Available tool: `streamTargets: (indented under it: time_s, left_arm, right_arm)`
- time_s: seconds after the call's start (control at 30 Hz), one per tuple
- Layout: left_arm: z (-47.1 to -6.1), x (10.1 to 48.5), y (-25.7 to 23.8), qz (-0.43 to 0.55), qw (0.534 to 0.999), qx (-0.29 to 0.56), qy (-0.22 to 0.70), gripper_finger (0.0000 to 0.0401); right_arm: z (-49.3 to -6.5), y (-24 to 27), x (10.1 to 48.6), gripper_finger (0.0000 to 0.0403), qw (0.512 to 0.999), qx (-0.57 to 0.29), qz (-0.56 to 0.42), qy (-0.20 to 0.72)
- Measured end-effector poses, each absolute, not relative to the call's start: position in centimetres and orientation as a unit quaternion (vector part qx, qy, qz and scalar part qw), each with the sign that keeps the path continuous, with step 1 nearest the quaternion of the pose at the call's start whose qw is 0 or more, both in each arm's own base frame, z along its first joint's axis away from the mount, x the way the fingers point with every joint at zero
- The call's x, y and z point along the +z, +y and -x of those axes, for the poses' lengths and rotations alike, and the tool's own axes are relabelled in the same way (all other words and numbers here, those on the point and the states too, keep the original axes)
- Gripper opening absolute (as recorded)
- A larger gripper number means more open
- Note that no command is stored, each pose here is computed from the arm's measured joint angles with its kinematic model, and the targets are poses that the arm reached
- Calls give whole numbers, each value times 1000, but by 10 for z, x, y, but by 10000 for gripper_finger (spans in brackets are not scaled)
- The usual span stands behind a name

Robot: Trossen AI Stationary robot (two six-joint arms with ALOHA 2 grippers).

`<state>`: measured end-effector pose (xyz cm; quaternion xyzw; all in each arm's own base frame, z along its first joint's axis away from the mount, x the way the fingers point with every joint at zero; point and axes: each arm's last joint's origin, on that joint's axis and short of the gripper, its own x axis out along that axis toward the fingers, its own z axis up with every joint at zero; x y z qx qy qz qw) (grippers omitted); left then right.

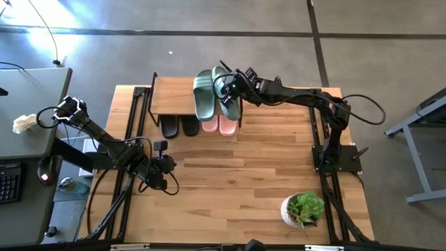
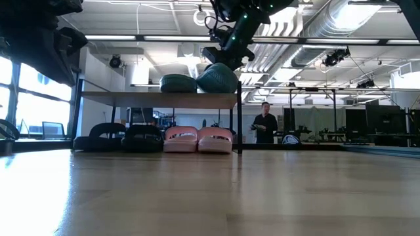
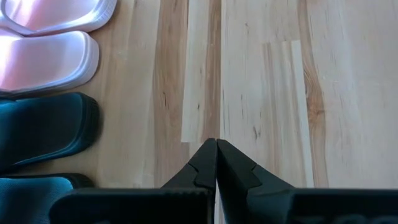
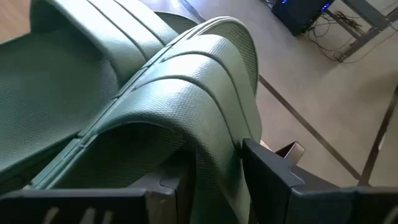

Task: Pick and place slides into the shelf
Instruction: Put the green slipper on the shelf

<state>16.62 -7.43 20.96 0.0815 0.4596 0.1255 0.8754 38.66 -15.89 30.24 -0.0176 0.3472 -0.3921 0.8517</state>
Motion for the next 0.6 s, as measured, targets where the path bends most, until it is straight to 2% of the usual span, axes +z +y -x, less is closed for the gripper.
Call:
streamTargets:
  time_s: [0.47, 0.6]
  left_arm:
    - [-166, 210, -74, -82, 875, 126, 460, 1]
    - [-166, 209, -74, -82, 875, 126, 460, 1]
  right_arm:
    - [-369, -134, 331, 115, 860, -376, 23, 345]
    - [-358, -113, 344, 115, 872, -329, 24, 361]
